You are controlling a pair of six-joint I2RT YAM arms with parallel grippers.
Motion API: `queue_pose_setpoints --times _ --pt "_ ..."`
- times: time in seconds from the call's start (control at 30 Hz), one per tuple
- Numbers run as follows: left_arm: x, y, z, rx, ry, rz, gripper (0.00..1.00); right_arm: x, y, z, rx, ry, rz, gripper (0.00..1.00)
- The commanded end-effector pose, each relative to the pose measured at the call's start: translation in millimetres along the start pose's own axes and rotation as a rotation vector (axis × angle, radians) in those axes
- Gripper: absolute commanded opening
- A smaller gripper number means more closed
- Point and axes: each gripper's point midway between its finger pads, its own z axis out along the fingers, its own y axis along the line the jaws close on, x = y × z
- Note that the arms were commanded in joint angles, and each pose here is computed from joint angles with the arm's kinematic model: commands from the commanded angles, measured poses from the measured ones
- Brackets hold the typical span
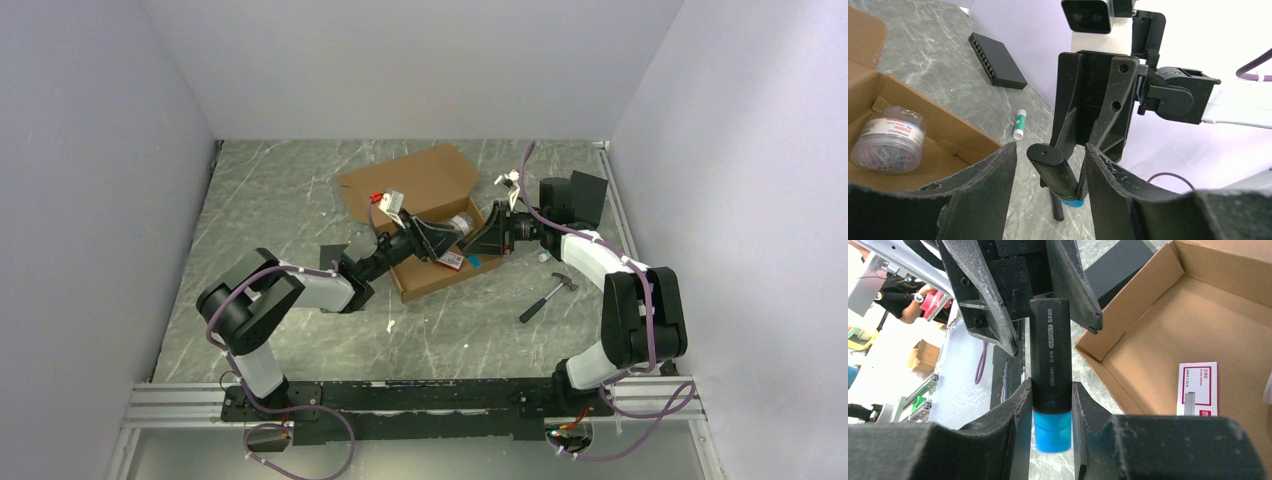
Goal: Fold the paper box
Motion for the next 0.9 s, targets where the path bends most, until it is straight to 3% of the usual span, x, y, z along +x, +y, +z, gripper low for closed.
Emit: queue_pose_setpoints --times 0.0,0.07,0.27,0.67,0.87 --pt "-14.0 -26.5 7.2 0.11 -0.039 -0.003 0.55 -6.2 3.6 1.3 -0.039 -0.002 -0.043 0.0" --pt "-13.0 -27.1 7.6 0.112 -0.032 -0.006 0.52 -5.6 2.1 1.5 -0.037 -0.002 -0.037 0.0" --pt "-8.7 -26.8 10.5 0.101 0.01 -0.024 0.28 -4.8 0.4 1.8 -0.03 -0.002 -0.03 0.0" --pt "-6.9 -15.9 10.7 0.034 0.025 -0.034 0.09 -2.1 -15.8 2.5 0.053 -0.004 -0.018 0.01" --pt "-4.6 1.2 8.2 -0.047 0.016 -0.025 0.04 2.0 -30.4 4.7 0.128 -0.004 -0.005 0.13"
